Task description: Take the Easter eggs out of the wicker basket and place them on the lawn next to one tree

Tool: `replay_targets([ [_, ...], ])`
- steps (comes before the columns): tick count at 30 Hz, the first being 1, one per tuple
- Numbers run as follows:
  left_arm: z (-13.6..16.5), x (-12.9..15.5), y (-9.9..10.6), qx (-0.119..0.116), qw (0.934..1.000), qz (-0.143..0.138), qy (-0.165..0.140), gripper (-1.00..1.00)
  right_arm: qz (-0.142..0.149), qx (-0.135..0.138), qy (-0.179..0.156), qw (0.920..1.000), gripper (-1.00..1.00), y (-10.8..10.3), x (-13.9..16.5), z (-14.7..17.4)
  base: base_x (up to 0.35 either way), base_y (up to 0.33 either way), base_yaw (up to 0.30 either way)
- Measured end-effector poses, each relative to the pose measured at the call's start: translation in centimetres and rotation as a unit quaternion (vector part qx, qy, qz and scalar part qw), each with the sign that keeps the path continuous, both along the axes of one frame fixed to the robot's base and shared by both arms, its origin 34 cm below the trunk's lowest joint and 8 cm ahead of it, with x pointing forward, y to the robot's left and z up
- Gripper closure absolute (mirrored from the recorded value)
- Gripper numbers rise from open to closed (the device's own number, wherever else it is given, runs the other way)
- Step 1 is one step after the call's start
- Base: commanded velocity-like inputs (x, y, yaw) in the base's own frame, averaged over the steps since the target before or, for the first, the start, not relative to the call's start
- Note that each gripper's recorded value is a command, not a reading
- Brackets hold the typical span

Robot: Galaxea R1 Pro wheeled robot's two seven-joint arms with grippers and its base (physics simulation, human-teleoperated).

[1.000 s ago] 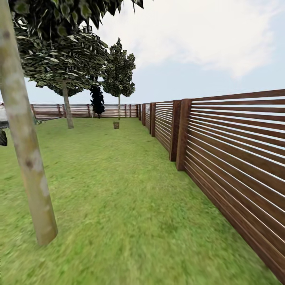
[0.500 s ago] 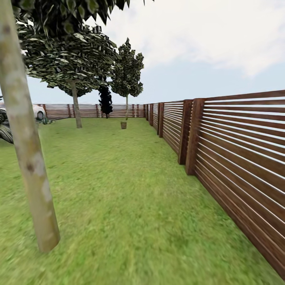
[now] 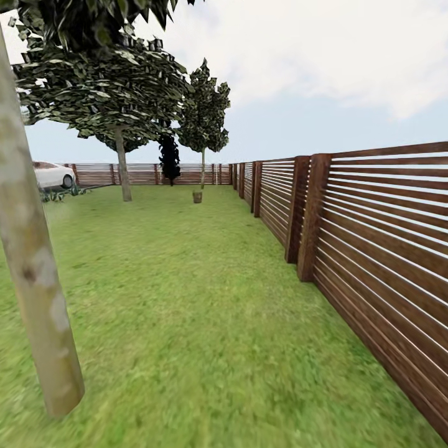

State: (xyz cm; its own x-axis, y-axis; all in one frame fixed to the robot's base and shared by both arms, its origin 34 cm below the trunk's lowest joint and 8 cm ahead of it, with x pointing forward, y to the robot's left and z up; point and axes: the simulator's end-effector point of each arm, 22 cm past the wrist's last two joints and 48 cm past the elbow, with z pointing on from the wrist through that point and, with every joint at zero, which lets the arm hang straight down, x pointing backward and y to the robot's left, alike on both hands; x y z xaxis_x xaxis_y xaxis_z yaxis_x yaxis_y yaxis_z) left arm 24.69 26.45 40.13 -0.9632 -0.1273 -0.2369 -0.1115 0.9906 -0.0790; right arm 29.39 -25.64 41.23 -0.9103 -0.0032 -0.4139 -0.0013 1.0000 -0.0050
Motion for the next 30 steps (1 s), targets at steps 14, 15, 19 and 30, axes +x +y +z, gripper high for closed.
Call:
replay_targets([
  [14,0.0,0.01,0.12,0.001,1.0,0.001,0.0,-1.0,0.0,0.0,0.001,1.0,-1.0,0.01,-0.03,-0.01,0.316,-0.127,0.0],
  [15,0.0,0.0,0.13,0.001,1.0,0.001,0.0,-1.0,0.0,0.0,0.001,1.0,-1.0,0.01,-0.03,-0.01,0.316,-0.117,0.0],
  [19,0.0,0.0,0.14,0.001,1.0,0.001,0.0,-1.0,0.0,0.0,0.001,1.0,-1.0,0.01,-0.03,-0.01,0.316,-0.113,0.088],
  [30,0.0,0.0,0.12,0.001,1.0,0.001,0.0,-1.0,-0.001,0.0,0.0,1.0,-1.0,0.0,-0.03,-0.01,0.316,-0.109,0.152],
])
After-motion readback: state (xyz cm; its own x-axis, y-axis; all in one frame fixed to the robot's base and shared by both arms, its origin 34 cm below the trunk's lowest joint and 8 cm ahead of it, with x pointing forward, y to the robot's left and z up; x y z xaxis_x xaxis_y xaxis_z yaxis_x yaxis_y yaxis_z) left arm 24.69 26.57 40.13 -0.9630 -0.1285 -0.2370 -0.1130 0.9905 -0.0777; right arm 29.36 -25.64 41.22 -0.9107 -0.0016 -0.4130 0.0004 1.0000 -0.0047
